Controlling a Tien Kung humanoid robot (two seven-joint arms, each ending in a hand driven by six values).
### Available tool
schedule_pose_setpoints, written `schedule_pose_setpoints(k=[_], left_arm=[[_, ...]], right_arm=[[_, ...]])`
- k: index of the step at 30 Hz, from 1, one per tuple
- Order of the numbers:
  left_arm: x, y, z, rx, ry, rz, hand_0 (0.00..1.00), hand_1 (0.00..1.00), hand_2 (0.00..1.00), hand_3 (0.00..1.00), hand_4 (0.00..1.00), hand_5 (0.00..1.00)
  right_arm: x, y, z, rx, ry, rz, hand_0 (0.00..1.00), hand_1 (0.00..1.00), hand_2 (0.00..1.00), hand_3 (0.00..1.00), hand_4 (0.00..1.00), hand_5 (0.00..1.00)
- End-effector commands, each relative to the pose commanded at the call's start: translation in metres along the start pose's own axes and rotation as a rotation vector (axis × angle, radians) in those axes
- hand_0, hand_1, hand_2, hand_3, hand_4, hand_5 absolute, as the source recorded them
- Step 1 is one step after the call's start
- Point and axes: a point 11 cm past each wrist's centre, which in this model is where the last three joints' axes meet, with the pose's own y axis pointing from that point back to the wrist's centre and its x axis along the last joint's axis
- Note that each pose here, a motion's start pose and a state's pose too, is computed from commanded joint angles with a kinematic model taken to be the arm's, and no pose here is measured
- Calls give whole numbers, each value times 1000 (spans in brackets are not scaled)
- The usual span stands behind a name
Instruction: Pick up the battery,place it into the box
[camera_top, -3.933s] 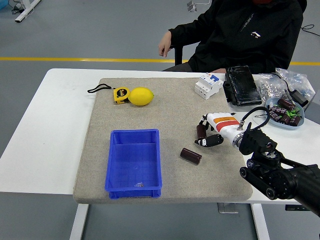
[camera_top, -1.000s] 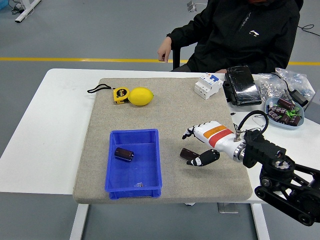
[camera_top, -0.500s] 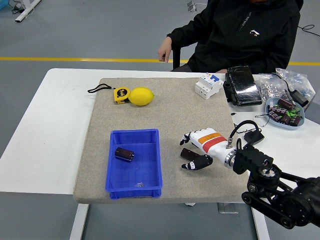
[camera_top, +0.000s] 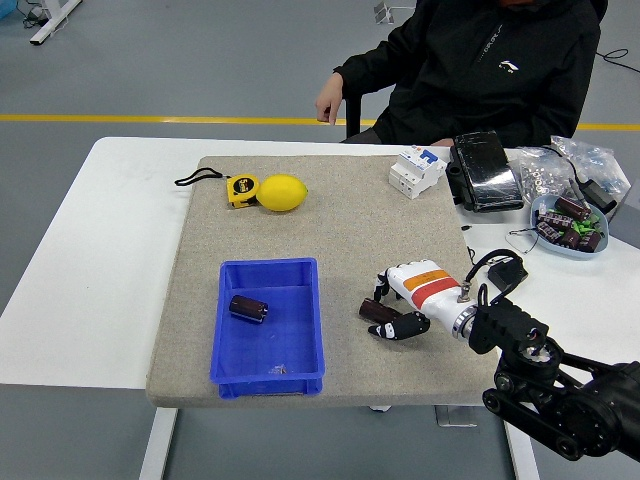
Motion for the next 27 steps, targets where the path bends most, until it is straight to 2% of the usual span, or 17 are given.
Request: schedule_pose_setpoints(k=[2,3,14,27], left_arm=[[0,0,0,0,0,0,722,697,665,584,632,541],[0,0,0,0,0,0,722,698,665,584,633,541],[-2,0,-3,5,-4,-3,722,699,664,584,633,541],[1,-1,-7,12,-10,0,722,698,665,584,633,542]], right_arm=[[-1,0,-1,4,2,1,269,398,471,472,866,352],[-2,0,-1,5,4,0,212,349,417,442,829,340],[-3,2,-1,5,13,5,195,331,404,438,802,322],[16,0,-2,13,1,54,170,324,399,438,790,320]])
